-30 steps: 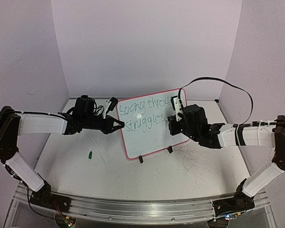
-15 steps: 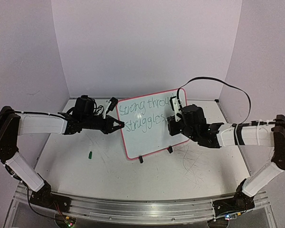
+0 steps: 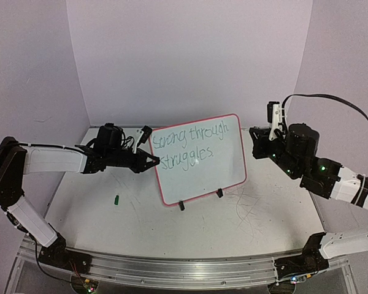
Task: Write a sentence on the whiteboard
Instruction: Pick up the pen cap from the center of the board.
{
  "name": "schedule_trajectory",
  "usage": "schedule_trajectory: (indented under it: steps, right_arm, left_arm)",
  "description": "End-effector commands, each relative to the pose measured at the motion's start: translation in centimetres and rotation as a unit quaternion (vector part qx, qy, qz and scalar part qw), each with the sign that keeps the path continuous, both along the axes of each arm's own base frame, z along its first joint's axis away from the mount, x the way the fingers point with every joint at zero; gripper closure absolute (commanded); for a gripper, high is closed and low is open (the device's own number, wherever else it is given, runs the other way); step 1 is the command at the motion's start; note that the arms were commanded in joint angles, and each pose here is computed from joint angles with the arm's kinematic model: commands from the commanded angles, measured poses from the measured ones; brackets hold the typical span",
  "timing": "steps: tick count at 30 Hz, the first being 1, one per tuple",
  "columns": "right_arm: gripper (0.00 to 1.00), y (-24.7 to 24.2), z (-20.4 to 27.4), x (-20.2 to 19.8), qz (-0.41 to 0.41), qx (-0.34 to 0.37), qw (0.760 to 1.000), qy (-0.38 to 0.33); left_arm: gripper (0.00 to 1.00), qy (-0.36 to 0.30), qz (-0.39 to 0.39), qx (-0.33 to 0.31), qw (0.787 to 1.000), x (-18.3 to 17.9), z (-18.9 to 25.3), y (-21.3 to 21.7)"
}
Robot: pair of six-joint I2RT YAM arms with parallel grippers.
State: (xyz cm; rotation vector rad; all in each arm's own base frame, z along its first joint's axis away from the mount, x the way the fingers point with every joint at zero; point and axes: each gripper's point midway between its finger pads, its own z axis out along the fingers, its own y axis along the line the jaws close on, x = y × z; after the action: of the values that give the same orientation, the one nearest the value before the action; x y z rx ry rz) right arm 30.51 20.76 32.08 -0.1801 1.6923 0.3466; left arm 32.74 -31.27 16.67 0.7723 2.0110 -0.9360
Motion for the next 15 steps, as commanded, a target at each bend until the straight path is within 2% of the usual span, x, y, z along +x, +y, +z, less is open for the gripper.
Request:
schedule_trajectory:
  steps: [1,6,13,15]
  right_arm:
    - [1.00,-1.6,0.4,-0.2,-0.030,-0.024,0.999,-0.002]
    - [1.00,-1.9,1.4,-0.4,-0.031,-0.019,0.999,-0.014]
    - [1.00,-1.2,1.0,-0.5,-0.015,-0.016,1.000,-0.017]
    - [1.00,-0.6,0.4,-0.2,-0.008,-0.025,1.000,-0.012]
  left_arm:
    - [0.81,-0.041,0.090,0.086,0.991,3.0,-1.4,3.6]
    - [0.59,-0.055,0.095,0.069,0.992,2.6,0.7,3.7]
    - [0.46,-0.047,0.117,0.029,0.992,-0.8,4.3,5.0]
    - [0.31,-0.019,0.144,0.010,0.989,-1.9,4.5,6.2]
